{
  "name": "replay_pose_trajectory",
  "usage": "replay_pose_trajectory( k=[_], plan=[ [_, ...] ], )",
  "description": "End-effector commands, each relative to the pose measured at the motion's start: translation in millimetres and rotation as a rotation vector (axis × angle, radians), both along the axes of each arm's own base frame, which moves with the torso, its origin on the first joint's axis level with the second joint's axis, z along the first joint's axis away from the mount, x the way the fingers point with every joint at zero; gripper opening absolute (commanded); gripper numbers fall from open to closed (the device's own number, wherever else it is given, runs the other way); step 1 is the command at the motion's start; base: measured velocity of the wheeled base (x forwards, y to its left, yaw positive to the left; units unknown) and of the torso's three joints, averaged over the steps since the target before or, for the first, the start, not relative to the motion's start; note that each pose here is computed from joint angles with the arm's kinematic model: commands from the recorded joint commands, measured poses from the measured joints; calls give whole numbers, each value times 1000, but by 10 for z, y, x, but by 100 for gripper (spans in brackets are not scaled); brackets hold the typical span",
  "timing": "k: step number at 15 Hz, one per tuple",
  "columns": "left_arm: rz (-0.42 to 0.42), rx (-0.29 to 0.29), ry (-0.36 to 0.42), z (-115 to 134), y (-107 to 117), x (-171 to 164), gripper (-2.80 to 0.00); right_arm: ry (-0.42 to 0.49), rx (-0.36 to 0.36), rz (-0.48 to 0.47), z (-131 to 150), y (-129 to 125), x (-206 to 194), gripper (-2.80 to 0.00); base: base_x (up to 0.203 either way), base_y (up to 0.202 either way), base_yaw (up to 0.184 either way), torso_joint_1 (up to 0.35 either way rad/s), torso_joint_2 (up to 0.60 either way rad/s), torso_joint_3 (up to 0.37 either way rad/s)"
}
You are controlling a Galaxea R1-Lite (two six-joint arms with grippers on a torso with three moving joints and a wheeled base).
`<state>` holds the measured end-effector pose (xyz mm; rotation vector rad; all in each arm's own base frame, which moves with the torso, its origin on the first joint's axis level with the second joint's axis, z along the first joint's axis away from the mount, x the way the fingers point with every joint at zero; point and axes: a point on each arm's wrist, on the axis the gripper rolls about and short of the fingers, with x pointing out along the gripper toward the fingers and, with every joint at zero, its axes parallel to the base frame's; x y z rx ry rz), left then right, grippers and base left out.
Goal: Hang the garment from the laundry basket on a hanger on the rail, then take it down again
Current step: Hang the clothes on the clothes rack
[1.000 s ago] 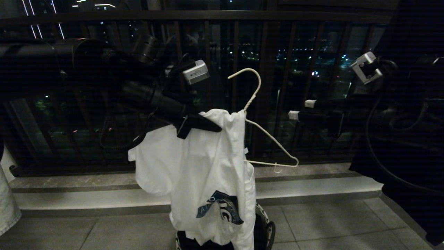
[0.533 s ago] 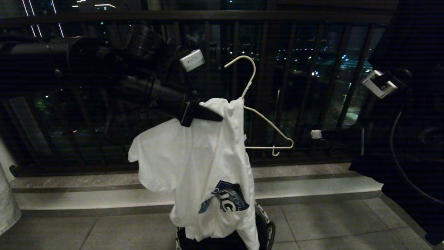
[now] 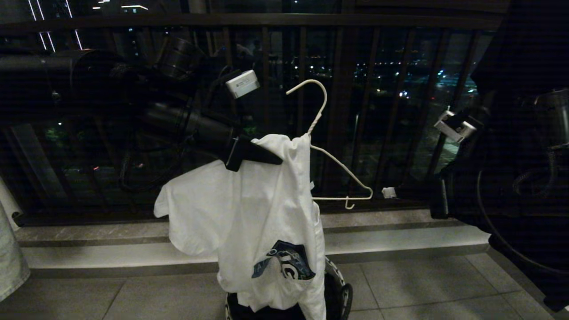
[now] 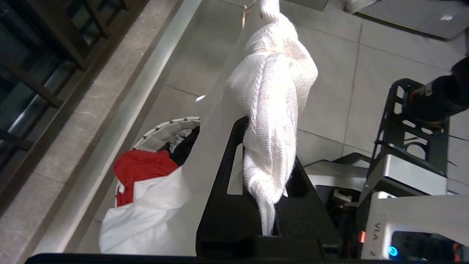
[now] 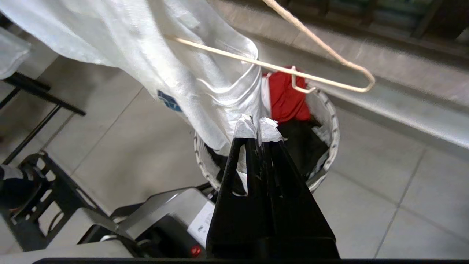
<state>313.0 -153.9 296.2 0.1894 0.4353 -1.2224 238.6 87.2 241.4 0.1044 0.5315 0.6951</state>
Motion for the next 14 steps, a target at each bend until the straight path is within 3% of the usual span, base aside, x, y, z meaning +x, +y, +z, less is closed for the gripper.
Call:
replay_pose_trajectory(
  k=[1, 5, 9, 12, 14],
  plan=[
    [-5, 2, 11, 8, 38, -95, -280, 54, -13, 15, -141, 70, 118, -280, 0, 0, 0, 0, 0, 0],
    [-10, 3, 21, -26, 36, -77, -280, 99, -12, 55, -224, 194, 128, -280, 0, 0, 0, 0, 0, 0],
    [-120, -126, 31, 126, 276, -148, -280, 178, 36, 84, -274, 408, 89, -280, 0, 0, 0, 0, 0, 0],
    [-122, -128, 33, 123, 288, -149, -280, 248, 112, 78, -230, 563, 9, -280, 0, 0, 0, 0, 0, 0],
    [-124, -127, 33, 118, 282, -146, -280, 290, 183, 26, -192, 618, -3, -280, 0, 0, 0, 0, 0, 0]
  ],
)
